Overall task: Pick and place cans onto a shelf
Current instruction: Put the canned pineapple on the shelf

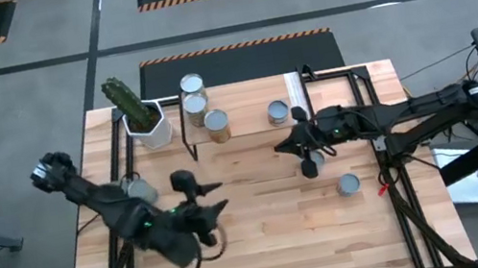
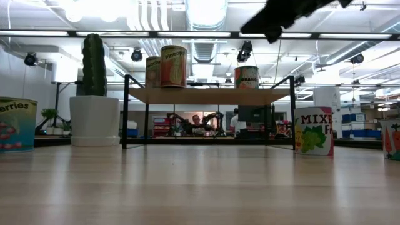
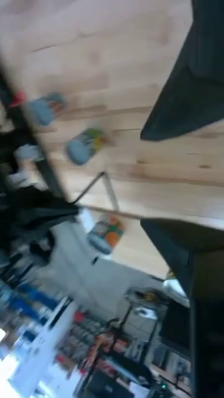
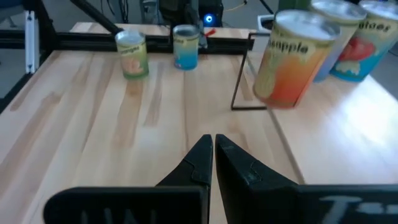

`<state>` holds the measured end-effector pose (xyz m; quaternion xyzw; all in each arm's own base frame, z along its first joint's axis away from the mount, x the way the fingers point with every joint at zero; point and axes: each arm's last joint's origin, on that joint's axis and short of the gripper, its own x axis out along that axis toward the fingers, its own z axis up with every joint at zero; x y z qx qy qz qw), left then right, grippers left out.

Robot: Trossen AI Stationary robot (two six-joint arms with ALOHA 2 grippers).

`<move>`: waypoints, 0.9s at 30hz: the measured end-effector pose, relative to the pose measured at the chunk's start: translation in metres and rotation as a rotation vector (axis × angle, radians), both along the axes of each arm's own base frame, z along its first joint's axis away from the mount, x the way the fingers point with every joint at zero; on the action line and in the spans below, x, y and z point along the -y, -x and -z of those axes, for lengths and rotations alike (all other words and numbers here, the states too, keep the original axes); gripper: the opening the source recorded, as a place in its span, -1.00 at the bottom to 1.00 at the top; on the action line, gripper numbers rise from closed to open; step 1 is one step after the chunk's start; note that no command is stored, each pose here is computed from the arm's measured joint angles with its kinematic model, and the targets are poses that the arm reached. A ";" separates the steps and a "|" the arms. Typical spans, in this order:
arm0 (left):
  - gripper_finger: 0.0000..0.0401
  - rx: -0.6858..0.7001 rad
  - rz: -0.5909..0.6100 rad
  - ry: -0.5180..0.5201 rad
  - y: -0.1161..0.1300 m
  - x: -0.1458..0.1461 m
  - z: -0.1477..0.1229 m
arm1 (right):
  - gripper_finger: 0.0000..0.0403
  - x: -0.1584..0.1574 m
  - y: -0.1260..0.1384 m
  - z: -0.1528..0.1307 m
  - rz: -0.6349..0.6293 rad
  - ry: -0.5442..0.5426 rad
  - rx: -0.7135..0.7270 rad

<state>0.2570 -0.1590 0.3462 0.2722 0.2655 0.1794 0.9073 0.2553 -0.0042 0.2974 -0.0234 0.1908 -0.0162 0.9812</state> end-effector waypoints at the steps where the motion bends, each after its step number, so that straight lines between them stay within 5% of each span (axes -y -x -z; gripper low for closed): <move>1: -0.13 0.043 0.000 0.003 0.005 0.001 0.000 | -0.96 0.002 -0.005 -0.002 0.005 0.002 -0.003; 9: -0.95 0.228 0.007 0.069 0.037 -0.020 0.007 | -0.96 0.028 -0.046 -0.020 0.074 0.032 -0.084; 27: -0.99 0.449 -0.113 0.129 0.097 -0.070 0.007 | -0.96 0.077 -0.119 -0.008 0.148 0.083 -0.154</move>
